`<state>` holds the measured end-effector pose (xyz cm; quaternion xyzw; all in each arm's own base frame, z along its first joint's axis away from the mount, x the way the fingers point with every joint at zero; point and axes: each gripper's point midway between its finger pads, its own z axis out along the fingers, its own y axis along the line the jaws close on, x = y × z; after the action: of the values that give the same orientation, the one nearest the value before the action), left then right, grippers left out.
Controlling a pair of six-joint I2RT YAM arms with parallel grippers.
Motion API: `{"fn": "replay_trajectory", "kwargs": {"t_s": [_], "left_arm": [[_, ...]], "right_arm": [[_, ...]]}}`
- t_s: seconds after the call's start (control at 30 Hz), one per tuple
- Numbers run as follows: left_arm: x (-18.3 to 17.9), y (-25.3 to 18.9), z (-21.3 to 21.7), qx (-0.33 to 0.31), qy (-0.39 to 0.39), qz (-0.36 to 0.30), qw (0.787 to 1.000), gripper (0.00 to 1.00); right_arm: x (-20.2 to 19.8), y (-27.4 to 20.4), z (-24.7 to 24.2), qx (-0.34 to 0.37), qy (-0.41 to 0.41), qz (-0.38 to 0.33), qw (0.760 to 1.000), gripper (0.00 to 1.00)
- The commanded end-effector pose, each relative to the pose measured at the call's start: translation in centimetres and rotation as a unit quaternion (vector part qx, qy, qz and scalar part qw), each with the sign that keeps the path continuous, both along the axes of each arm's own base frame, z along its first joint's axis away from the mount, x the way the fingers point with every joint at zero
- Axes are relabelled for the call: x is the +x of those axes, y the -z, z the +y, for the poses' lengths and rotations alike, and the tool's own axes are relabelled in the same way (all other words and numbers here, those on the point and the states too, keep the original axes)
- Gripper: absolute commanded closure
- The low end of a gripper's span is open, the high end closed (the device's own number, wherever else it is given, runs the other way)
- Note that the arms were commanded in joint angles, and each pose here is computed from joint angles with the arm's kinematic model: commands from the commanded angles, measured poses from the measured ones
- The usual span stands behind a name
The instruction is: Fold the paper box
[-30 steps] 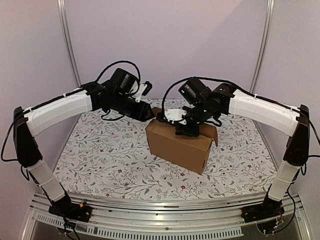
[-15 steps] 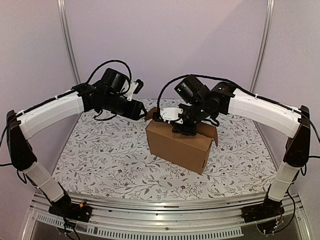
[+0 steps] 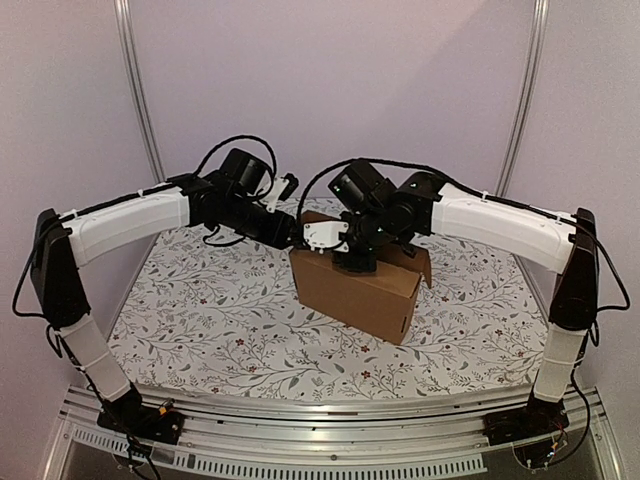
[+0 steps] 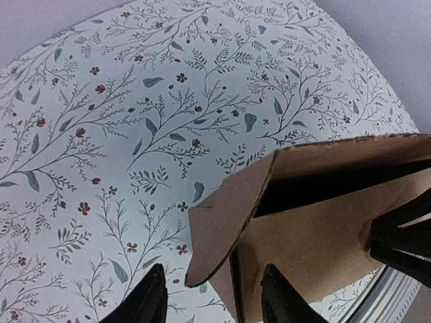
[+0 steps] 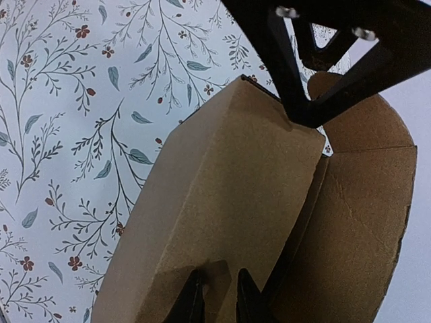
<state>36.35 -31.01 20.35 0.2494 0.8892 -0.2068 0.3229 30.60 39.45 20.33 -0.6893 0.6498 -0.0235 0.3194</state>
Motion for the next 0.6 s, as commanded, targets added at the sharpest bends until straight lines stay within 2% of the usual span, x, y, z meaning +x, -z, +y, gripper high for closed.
{"fn": "replay_trajectory", "kwargs": {"t_s": [0.0, 0.07, 0.2, 0.37, 0.47, 0.57], "left_arm": [[0.6, -0.3, -0.9, -0.014, 0.016, 0.005, 1.000, 0.57], [0.6, -0.5, -1.1, -0.019, 0.018, 0.008, 1.000, 0.63], [0.7, -1.7, -1.0, -0.025, 0.014, -0.002, 1.000, 0.68], [1.5, -2.4, -0.1, -0.006, 0.006, -0.018, 1.000, 0.68], [1.6, -2.5, 0.3, 0.008, 0.008, -0.022, 1.000, 0.64], [1.8, -3.0, 0.4, 0.010, 0.014, -0.028, 0.999, 0.69]], "right_arm": [[-0.1, 3.4, -0.3, -0.043, 0.002, 0.019, 0.999, 0.82], [-0.1, 3.6, -0.3, -0.043, 0.003, 0.023, 0.999, 0.82], [-0.2, 3.7, -0.2, -0.040, 0.003, 0.025, 0.999, 0.82], [-0.3, 3.8, -0.1, -0.038, 0.003, 0.030, 0.999, 0.82], [-0.4, 3.8, -0.2, -0.039, 0.004, 0.032, 0.999, 0.82], [-0.4, 3.9, -0.2, -0.039, 0.004, 0.032, 0.999, 0.82]]}}
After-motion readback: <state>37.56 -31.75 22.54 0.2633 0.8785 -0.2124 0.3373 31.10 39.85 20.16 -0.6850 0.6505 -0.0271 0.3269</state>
